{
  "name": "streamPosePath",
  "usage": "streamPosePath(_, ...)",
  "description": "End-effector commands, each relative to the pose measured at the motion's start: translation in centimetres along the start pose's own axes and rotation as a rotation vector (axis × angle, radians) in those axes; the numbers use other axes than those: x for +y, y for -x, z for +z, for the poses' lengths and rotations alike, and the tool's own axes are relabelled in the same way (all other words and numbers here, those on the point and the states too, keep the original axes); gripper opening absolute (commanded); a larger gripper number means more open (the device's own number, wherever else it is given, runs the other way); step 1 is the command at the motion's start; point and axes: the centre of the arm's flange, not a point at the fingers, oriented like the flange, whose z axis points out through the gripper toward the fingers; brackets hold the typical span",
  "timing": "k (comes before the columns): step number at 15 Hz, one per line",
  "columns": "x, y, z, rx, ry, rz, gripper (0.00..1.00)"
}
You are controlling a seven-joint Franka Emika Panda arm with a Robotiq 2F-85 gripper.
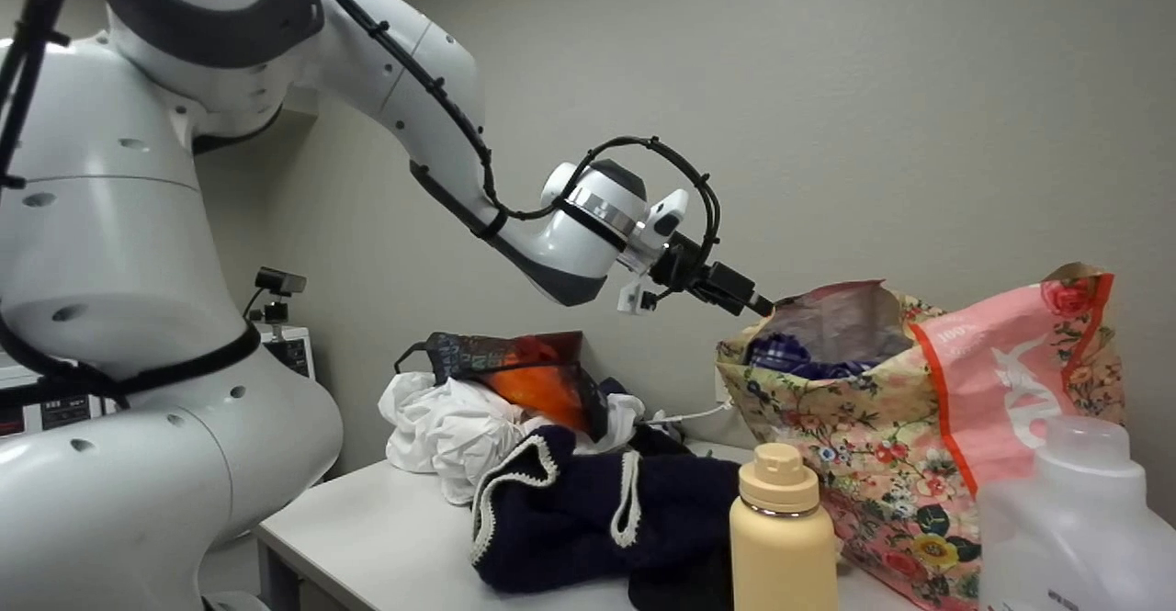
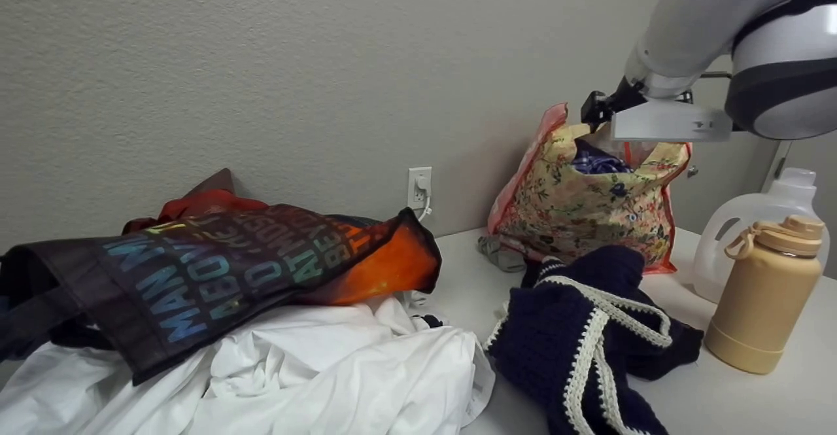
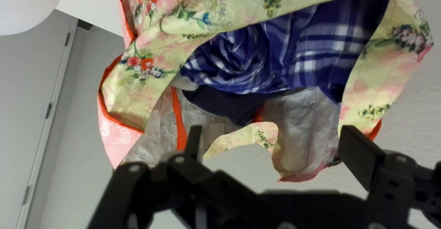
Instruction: Pick up the blue cloth from the bag and put it on the table.
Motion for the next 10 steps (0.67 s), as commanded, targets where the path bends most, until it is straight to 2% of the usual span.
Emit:
streamPosePath(1,-3.7,0.5,4.2,-0.038,0.057,-0.003,1.00)
streamPosePath(6,-4.6,1.2,7.3,-0.086,0.099,0.002,1.00)
streamPosePath(10,-5.0,0.8,10.9,-0.147,0.080,0.030,1.00)
